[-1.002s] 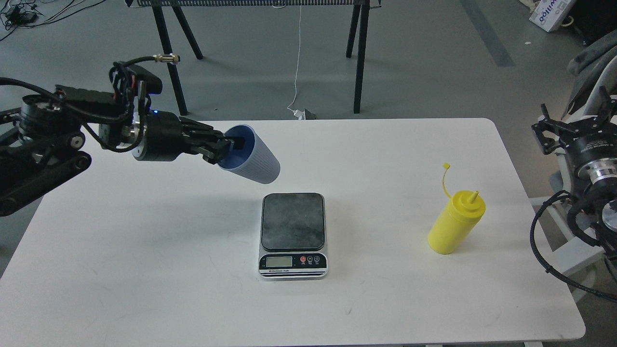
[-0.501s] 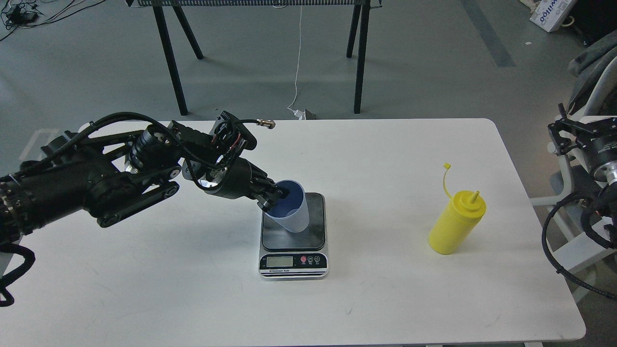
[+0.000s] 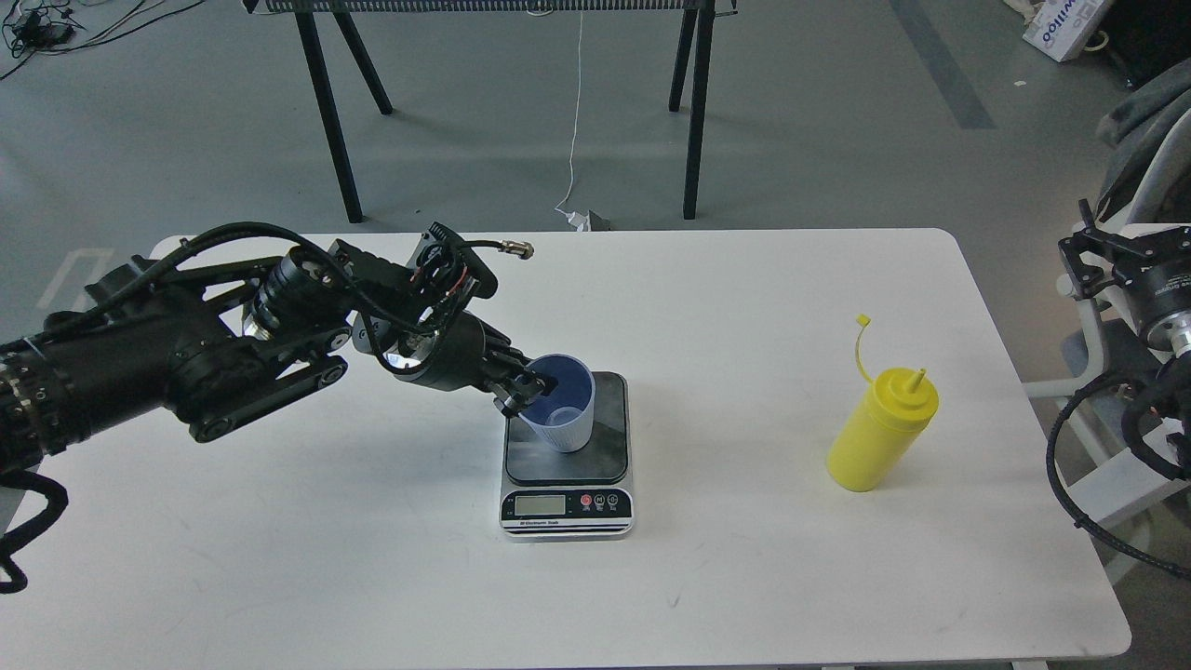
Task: Pour seasoning into cup on scale with both arms
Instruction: 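Lift the blue cup and carry it onto the scale with the left gripper, then release the cup and raise the left gripper away from the scale, then lower the right gripper to the yellow squeeze bottle and grasp it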
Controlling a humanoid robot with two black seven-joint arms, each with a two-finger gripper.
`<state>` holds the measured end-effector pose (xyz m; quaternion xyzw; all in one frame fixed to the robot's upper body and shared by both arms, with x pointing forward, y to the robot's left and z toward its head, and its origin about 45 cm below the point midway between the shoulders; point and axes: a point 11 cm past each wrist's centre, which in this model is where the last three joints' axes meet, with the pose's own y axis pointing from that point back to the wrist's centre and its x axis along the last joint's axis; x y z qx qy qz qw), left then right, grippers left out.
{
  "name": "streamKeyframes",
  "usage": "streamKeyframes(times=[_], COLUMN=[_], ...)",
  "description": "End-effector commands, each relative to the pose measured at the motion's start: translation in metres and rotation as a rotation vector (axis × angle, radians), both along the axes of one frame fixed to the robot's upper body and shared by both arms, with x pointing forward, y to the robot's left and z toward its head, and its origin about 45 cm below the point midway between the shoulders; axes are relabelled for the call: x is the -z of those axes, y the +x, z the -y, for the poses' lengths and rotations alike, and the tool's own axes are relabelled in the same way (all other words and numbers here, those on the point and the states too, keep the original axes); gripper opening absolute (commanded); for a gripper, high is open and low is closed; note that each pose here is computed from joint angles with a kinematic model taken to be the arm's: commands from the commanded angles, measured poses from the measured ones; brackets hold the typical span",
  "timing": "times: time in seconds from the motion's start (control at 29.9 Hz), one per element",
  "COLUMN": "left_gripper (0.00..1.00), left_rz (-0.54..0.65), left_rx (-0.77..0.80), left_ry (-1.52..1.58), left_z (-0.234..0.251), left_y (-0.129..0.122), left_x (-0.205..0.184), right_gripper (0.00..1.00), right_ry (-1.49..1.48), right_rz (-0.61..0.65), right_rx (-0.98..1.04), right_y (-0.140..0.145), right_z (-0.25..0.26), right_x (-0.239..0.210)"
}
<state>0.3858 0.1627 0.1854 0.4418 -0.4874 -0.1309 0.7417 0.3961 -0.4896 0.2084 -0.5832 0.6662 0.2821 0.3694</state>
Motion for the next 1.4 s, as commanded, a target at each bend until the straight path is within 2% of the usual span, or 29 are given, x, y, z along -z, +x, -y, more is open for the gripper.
streamKeyframes(times=[0.0,0.13,0.33,0.4,0.43,0.63,0.83,0.94,1.07,1.24,1.37], left_gripper=[0.33,0.53,0.64,0.94,0.98,1.0,1.0,1.0,1.0,1.0,1.0], left_rz=[0.003,-0.003,-0.05,-0.082,-0.11,-0.272,-0.363,-0.428,-0.573,-0.725,-0.752], left_rx=[0.004,0.018,-0.102,-0.162,-0.202,-0.382,-0.517,-0.655,-0.832,-0.924,-0.957], left_ry=[-0.005,-0.057,-0.331,-0.457,-0.551,-0.933,-1.286,-1.459,-1.74,-1.914,-1.939], left_z=[0.002,0.015,0.023,0.023,0.023,0.004,-0.019,-0.043,-0.076,-0.102,-0.106], left_y=[0.001,-0.001,0.017,0.024,0.029,0.046,0.071,0.087,0.106,0.107,0.104], left_x=[-0.002,-0.013,-0.073,-0.093,-0.109,-0.158,-0.201,-0.194,-0.182,-0.161,-0.148], right_gripper=[0.99,0.99,0.99,0.99,0.99,0.99,0.99,0.99,0.99,0.99,0.99], right_ry=[0.0,0.001,-0.006,-0.013,-0.015,-0.043,-0.019,0.038,0.071,0.136,0.24], right_rz=[0.0,0.001,-0.009,-0.009,-0.01,-0.017,-0.084,-0.142,-0.248,-0.331,-0.375], right_rx=[-0.001,0.0,0.002,-0.001,-0.005,-0.049,-0.161,-0.188,-0.135,-0.134,-0.163], right_y=[0.0,0.0,-0.004,-0.004,-0.005,-0.02,-0.066,-0.101,-0.147,-0.179,-0.207], right_z=[0.0,0.0,0.004,0.005,0.005,0.007,-0.014,-0.028,-0.019,-0.034,-0.072], right_x=[0.0,0.0,0.002,-0.001,-0.001,-0.006,0.014,0.04,0.076,0.109,0.135])
